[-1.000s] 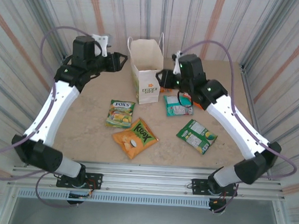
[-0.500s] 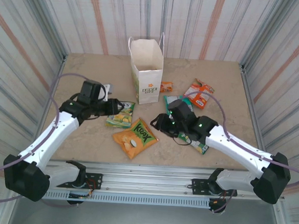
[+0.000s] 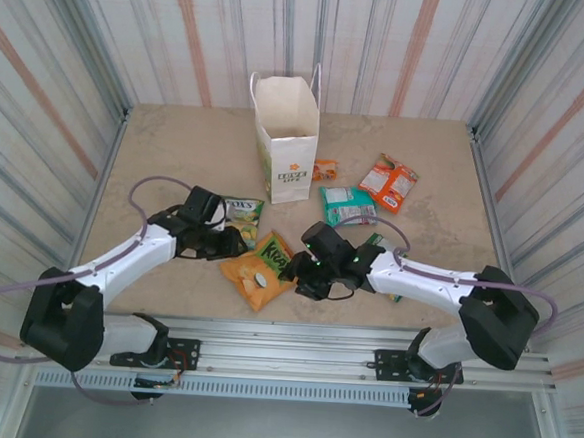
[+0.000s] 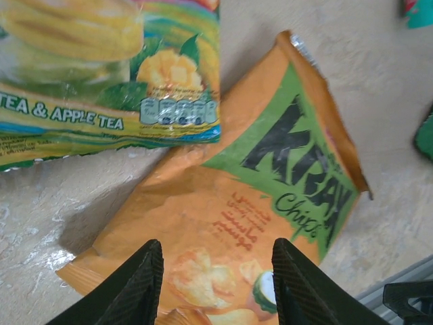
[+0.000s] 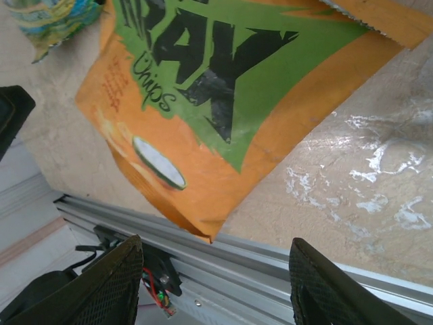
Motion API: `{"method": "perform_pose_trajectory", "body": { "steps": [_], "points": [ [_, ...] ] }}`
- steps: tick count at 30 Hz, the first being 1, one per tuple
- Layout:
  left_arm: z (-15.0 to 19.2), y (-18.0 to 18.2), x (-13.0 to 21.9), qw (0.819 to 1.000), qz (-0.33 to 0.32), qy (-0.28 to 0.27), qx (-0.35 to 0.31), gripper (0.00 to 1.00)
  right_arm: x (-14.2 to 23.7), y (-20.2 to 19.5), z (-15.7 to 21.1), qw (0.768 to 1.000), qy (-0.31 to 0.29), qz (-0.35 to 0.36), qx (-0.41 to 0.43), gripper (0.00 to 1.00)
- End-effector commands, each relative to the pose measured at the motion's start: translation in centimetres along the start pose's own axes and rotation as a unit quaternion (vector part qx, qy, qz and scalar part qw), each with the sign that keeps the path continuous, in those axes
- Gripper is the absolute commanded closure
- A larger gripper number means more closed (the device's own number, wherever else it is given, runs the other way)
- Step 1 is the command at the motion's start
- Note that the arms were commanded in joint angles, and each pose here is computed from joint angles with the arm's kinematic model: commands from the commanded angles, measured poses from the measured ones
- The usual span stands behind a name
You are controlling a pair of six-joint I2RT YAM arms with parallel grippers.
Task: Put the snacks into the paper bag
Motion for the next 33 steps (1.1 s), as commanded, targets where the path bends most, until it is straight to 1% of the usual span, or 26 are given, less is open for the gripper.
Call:
{"method": "perform_pose_trajectory", "body": {
  "steps": [1, 5, 11, 13, 18, 22, 26, 30, 33],
  "points": [
    [0.3, 0.3, -1.2, 1.0, 0.0, 0.012, 0.005, 0.53, -1.4, -0.6, -0.2, 1.0, 0.016, -0.005, -0.026, 0.41],
    [0.8, 0.8, -2.4, 0.999, -0.009, 0.031, 0.009, 0.54, -2.4, -0.8, -0.8, 0.999, 0.021, -0.003, -0.027, 0.41],
    [1.9, 1.3, -4.0, 0.998, -0.014, 0.061, 0.006, 0.62, -2.8, -1.0, -2.8, 1.0, 0.006, 0.007, -0.015, 0.41],
    [2.2, 1.1, -4.5, 0.997, -0.013, 0.073, -0.003, 0.64, -2.8, -1.2, -3.7, 1.0, -0.003, 0.011, -0.012, 0.41],
    [3.2, 0.0, -4.8, 0.996, 0.001, 0.092, -0.019, 0.65, -2.7, -1.2, -6.5, 1.0, -0.023, 0.003, 0.013, 0.41],
    [3.9, -1.0, -4.6, 0.995, 0.018, 0.098, -0.028, 0.65, -1.3, -0.6, -8.9, 0.997, -0.053, -0.014, 0.053, 0.42],
    [4.2, -1.7, -3.7, 0.995, 0.031, 0.089, -0.021, 0.62, 0.8, -1.3, -10.0, 0.995, -0.076, -0.004, 0.062, 0.41],
    [3.7, -2.1, -1.6, 0.999, 0.028, 0.038, -0.006, 0.59, 2.8, -2.2, -9.0, 0.993, -0.079, 0.021, 0.081, 0.39],
    [3.3, -1.7, -0.3, 1.0, 0.019, 0.006, 0.002, 0.58, 3.1, -2.7, -7.7, 0.994, -0.061, 0.002, 0.089, 0.39]
  ]
}}
Point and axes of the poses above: each hand's point on the last joint's axis, 136 mm out from that joint toward the fingers, its own x axis back along the fingers, its own y axis along the line the jaws close on, z = x × y, the point moved 10 cm from there along x, back along the fingers, and after that the axes turned 2 degrees about x, right-handed, at the moved point
